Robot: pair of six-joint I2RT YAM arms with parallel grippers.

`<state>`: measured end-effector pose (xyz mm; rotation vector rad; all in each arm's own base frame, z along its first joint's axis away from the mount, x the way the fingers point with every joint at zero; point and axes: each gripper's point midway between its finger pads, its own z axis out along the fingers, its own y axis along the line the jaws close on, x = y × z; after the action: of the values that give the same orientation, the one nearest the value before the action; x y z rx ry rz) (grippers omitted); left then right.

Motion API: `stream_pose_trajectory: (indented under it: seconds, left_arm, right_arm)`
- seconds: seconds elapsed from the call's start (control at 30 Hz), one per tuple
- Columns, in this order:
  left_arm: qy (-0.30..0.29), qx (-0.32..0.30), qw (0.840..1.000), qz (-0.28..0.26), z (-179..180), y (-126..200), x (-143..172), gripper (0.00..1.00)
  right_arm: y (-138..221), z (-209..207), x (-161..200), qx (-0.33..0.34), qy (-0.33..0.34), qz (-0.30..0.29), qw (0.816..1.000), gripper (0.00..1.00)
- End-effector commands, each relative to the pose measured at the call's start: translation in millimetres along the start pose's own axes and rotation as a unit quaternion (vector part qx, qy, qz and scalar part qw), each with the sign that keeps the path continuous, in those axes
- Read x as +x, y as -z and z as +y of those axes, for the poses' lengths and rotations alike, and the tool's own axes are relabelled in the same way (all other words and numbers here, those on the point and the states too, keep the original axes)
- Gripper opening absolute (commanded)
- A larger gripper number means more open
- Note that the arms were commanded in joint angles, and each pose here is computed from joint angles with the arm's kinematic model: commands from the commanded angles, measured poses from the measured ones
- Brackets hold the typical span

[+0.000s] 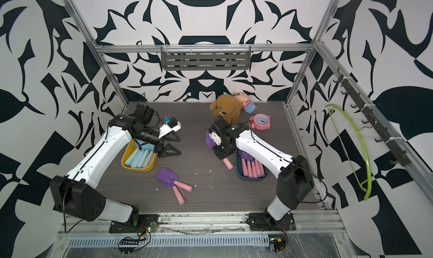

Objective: Sort the small shovels by color and place them into the storage box
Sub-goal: Place the shovel in the storage box.

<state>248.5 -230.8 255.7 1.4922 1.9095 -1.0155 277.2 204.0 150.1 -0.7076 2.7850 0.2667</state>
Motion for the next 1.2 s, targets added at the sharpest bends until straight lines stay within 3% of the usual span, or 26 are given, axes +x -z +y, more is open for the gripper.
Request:
stream_pose_trajectory:
  seconds: [0.0, 0.17, 0.33, 0.63, 1.03, 1.17]
  left_arm:
    - [0.041, -0.044, 0.998, 0.015, 27, -22, -18, 0.89]
    - [0.086, -0.023, 0.996, 0.020, 36, -57, -26, 0.89]
    - [0.130, 0.006, 0.991, 0.031, 36, -78, -10, 0.89]
    - [0.130, 0.010, 0.991, 0.038, 27, -81, 8, 0.89]
    - [0.126, 0.012, 0.991, 0.039, 25, -81, 9, 0.89]
    - [0.127, 0.012, 0.991, 0.039, 25, -81, 10, 0.89]
  right_arm:
    - [9, -35, 22, -0.002, -0.120, 0.010, 0.993, 0.07]
    - [-1, -84, 59, 0.042, -0.224, 0.037, 0.973, 0.07]
    - [-20, -107, 86, 0.088, -0.264, 0.064, 0.958, 0.07]
    - [-50, -123, 90, 0.116, -0.274, 0.079, 0.951, 0.10]
    - [-31, -140, 67, 0.150, -0.271, 0.024, 0.951, 0.11]
    - [-35, -145, 68, 0.155, -0.271, 0.024, 0.950, 0.16]
